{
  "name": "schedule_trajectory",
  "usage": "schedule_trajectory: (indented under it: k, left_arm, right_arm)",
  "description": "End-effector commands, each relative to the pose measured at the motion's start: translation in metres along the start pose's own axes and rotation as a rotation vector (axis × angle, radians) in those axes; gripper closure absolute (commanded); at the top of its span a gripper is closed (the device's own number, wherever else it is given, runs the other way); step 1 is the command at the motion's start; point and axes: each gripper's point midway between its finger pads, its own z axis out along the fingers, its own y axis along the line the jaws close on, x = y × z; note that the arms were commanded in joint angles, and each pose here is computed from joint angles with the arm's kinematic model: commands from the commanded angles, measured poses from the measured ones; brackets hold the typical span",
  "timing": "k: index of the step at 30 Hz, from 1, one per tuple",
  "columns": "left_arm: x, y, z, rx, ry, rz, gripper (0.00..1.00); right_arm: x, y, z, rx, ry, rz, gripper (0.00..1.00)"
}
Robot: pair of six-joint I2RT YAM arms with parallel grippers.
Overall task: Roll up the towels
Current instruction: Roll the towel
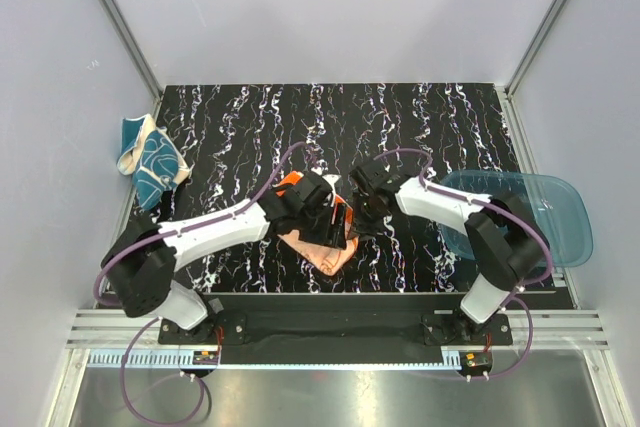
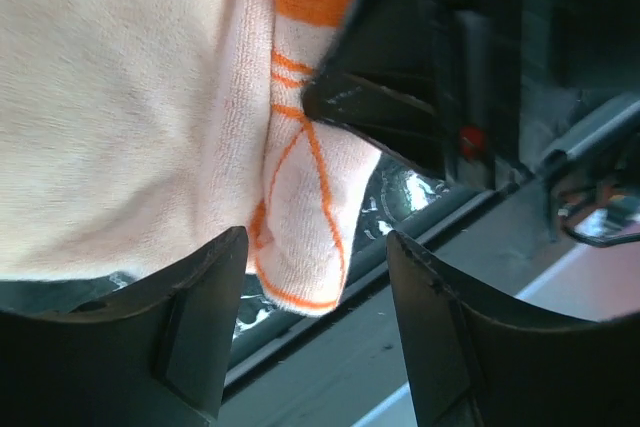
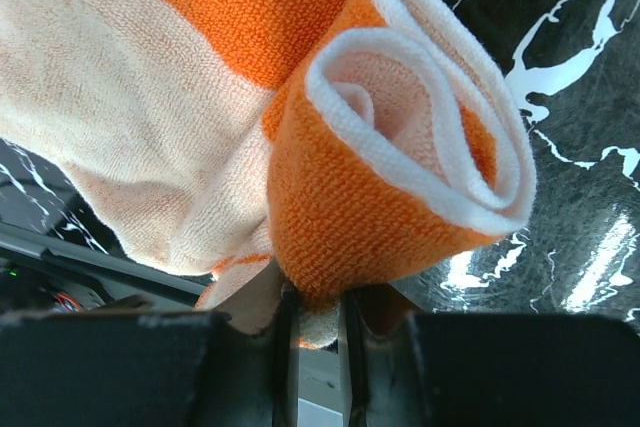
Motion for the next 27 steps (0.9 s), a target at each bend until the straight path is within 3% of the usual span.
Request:
schedule_trajectory:
  k: [1,7,16,21,24,27]
  left_arm:
    - [-0.017,0.024,-0.017,-0.192,-0.134,0.127,0.37]
    - [-0.013,0.008,-0.024,-0.234,-0.232,0.276,0.36]
    - [0.009,-0.015,-0.003,-0.281,-0.222,0.389,0.36]
    - [0.023,-0.004,0.022,-0.337,-0.166,0.4,0.37]
    - [0.028,0.001,0.034,-0.348,-0.163,0.403,0.42]
    - [0.033,0.004,0.038,-0.336,-0.163,0.397,0.63]
  right_arm:
    - [0.009,0.006,-0.007,0.013,0.074,-0.07,1.0]
    - [0.006,0.008,-0.003,0.028,0.106,-0.088,1.0]
    - [0.003,0.011,-0.001,0.039,0.116,-0.104,1.0]
    - [0.003,0.012,-0.002,0.038,0.117,-0.101,1.0]
    - [0.004,0.012,-0.002,0.034,0.12,-0.102,1.0]
    - [0.005,0.01,-0.003,0.038,0.125,-0.107,1.0]
